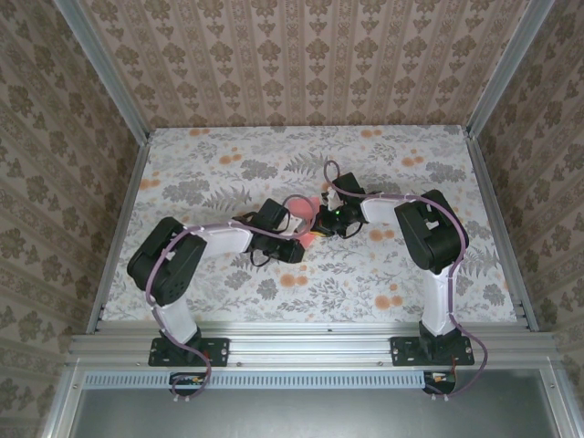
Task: Fold a paper plane with a square sheet of paper (pick it up from the middle)
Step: Third fold the triangle at the center of the table.
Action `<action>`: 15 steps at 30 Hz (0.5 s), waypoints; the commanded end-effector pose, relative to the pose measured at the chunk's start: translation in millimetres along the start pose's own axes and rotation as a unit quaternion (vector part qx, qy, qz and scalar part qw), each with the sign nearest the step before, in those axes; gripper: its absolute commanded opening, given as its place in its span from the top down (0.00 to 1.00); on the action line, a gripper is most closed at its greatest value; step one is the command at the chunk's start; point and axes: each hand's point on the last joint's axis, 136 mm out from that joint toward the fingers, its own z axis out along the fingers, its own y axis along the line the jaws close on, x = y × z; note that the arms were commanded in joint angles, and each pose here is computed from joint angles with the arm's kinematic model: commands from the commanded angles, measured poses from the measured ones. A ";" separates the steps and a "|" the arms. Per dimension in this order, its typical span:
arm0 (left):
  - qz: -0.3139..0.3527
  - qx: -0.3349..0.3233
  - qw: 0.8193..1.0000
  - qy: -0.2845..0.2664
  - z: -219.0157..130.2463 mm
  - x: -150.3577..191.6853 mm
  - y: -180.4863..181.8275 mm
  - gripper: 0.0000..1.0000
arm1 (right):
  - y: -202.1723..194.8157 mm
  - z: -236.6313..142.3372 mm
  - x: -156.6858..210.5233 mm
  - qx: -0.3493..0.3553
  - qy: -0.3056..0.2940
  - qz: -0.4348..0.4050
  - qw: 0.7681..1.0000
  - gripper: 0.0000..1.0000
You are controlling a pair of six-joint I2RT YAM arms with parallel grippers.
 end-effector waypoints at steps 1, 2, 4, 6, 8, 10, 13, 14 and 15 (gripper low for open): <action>-0.025 -0.039 0.996 0.072 -5.9 46.2 17.7 0.82 | -68.3 11.4 32.0 0.112 0.040 0.054 0.991 0.96; -0.026 -0.033 0.997 0.067 -8.5 42.5 14.1 0.82 | -65.9 11.6 30.8 0.107 0.038 0.054 0.992 0.95; -0.028 -0.013 0.998 0.050 -13.5 32.6 3.3 0.82 | -61.7 12.0 30.7 0.095 0.037 0.057 0.993 0.95; -0.029 0.004 0.999 0.027 -20.4 18.6 -6.7 0.82 | -54.9 12.1 30.2 0.077 0.035 0.060 0.995 0.95; -0.028 0.017 0.999 0.003 -29.0 2.0 -16.8 0.82 | -46.5 11.1 28.4 0.058 0.031 0.062 0.996 0.95; -0.025 0.028 0.999 -0.020 -38.7 -13.1 -26.6 0.82 | -39.1 8.8 26.0 0.046 0.027 0.063 0.997 0.94; -0.018 0.033 0.998 -0.047 -51.7 -31.4 -35.9 0.81 | -26.5 4.7 22.5 0.023 0.023 0.064 0.997 0.91; -0.015 0.034 0.998 -0.053 -55.0 -36.2 -38.6 0.81 | -21.3 2.8 20.8 0.015 0.021 0.064 0.998 0.90; -0.014 0.034 0.998 -0.056 -56.0 -39.2 -39.5 0.80 | -16.8 0.8 18.8 0.007 0.017 0.064 0.998 0.89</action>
